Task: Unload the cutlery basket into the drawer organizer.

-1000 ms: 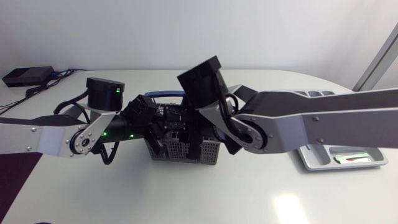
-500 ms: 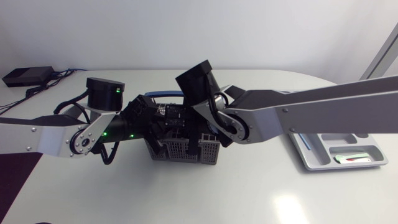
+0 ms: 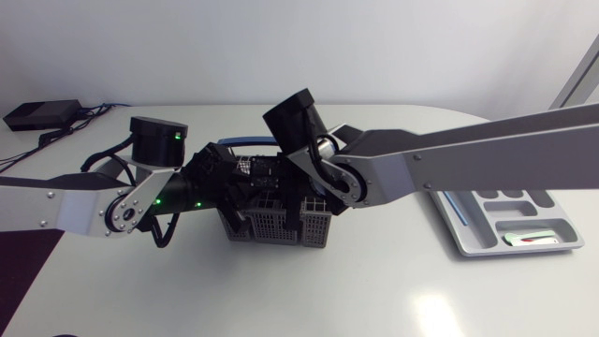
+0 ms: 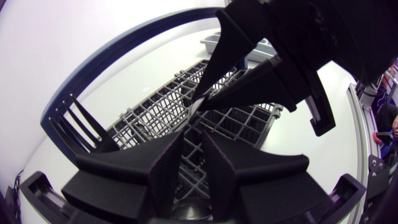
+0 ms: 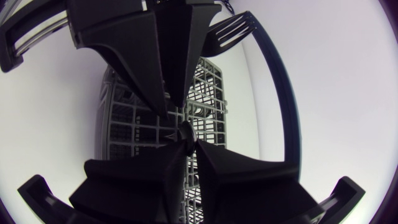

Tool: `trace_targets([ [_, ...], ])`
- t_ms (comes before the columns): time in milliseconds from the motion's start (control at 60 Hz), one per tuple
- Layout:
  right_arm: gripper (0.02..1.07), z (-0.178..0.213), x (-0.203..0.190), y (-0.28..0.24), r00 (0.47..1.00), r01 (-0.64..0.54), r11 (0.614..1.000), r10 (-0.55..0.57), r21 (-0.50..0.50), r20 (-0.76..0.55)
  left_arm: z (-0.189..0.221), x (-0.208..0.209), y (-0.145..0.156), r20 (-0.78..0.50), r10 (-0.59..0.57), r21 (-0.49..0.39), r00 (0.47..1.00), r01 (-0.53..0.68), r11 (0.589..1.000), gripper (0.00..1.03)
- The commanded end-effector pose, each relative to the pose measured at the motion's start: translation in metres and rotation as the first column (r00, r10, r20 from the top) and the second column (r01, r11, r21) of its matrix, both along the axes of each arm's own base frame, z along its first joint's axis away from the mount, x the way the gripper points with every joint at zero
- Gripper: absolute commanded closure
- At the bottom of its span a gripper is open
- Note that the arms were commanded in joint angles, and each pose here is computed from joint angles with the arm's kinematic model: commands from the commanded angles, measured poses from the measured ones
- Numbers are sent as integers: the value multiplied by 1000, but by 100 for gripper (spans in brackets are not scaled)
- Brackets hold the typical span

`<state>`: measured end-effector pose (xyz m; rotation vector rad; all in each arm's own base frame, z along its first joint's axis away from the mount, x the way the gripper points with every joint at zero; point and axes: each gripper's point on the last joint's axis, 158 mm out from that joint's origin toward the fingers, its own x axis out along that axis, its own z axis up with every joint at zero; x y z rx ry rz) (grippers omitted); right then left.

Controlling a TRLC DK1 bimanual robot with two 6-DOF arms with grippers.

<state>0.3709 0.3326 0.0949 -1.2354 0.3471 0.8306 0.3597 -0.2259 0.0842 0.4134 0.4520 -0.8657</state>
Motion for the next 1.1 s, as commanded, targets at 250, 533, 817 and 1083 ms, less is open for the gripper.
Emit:
trace_targets([
  [250,101,13,-12,8,1000,-29,999,29,27,11,-28,-13,9,-90,21,36,996,-18,999,78],
  [533,101,36,-23,13,997,-51,997,49,49,56,-33,-12,9,-101,24,42,995,-20,999,78],
  [817,101,57,-38,15,984,-52,997,40,62,172,-35,-12,7,-108,20,45,994,-15,999,78],
  [1083,101,83,-38,13,972,-32,995,9,92,236,-39,-11,6,-109,28,60,994,-21,998,78],
])
